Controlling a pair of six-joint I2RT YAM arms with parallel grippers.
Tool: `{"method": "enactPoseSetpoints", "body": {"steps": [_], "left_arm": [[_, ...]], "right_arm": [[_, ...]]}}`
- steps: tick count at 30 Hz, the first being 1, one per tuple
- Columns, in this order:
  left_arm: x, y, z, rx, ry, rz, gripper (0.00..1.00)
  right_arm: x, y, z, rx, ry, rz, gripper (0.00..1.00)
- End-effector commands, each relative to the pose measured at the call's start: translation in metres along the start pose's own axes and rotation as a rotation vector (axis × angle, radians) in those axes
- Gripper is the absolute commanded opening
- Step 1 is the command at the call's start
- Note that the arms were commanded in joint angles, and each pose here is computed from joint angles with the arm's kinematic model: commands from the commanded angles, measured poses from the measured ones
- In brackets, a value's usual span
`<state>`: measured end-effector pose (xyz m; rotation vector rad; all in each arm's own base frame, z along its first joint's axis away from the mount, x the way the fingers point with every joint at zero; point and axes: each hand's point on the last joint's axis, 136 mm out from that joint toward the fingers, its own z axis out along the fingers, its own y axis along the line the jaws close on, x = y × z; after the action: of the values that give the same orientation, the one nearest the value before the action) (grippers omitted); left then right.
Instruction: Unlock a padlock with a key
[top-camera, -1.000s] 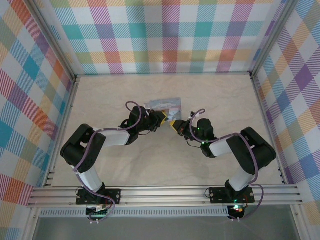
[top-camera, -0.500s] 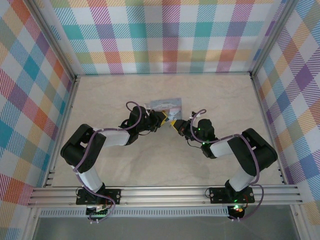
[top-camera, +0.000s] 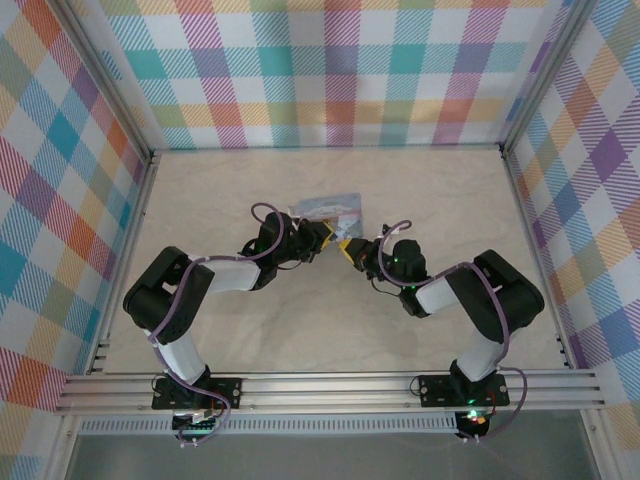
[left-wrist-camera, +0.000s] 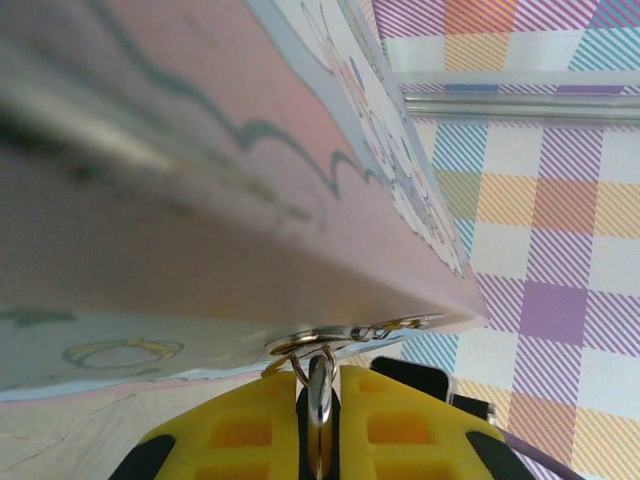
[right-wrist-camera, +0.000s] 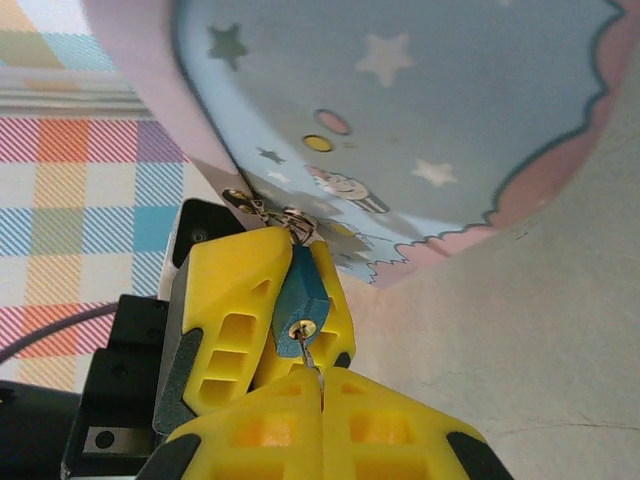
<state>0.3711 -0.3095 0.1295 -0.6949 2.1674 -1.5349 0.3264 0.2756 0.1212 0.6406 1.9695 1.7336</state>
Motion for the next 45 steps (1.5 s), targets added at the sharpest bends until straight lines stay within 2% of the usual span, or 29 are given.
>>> {"method": "enactPoseSetpoints", "body": {"steps": [1, 13, 17, 23, 29, 34, 39, 42, 45], "left_arm": [[0.021, -0.028, -0.002, 0.103, 0.089, 0.017, 0.09], [0.026, -0.032, -0.003, 0.127, 0.110, 0.020, 0.05], [0.027, -0.035, -0.003, 0.135, 0.117, 0.021, 0.04], [0.029, -0.036, -0.003, 0.136, 0.120, 0.025, 0.02], [0.031, -0.035, -0.003, 0.132, 0.128, 0.025, 0.01], [0.032, -0.033, -0.002, 0.130, 0.129, 0.025, 0.00], [0.033, -0.033, -0.002, 0.130, 0.131, 0.025, 0.00], [0.033, -0.033, -0.002, 0.130, 0.135, 0.025, 0.00], [0.035, -0.034, -0.002, 0.132, 0.140, 0.027, 0.00]], "right_arm": [[-0.001, 0.021, 0.006, -0.103, -0.009, 0.116, 0.00], [0.004, 0.025, 0.019, -0.115, 0.052, 0.148, 0.00], [0.003, 0.032, 0.019, -0.123, 0.040, 0.073, 0.00], [0.009, 0.026, 0.029, -0.119, 0.085, 0.135, 0.00], [0.011, 0.025, 0.029, -0.075, 0.066, 0.027, 0.00], [0.015, 0.026, 0.036, -0.120, 0.111, 0.160, 0.00], [0.015, 0.032, 0.039, -0.133, 0.114, 0.203, 0.00], [0.012, 0.037, 0.039, -0.143, 0.101, 0.212, 0.00], [0.009, 0.045, 0.038, -0.164, 0.086, 0.126, 0.00]]}}
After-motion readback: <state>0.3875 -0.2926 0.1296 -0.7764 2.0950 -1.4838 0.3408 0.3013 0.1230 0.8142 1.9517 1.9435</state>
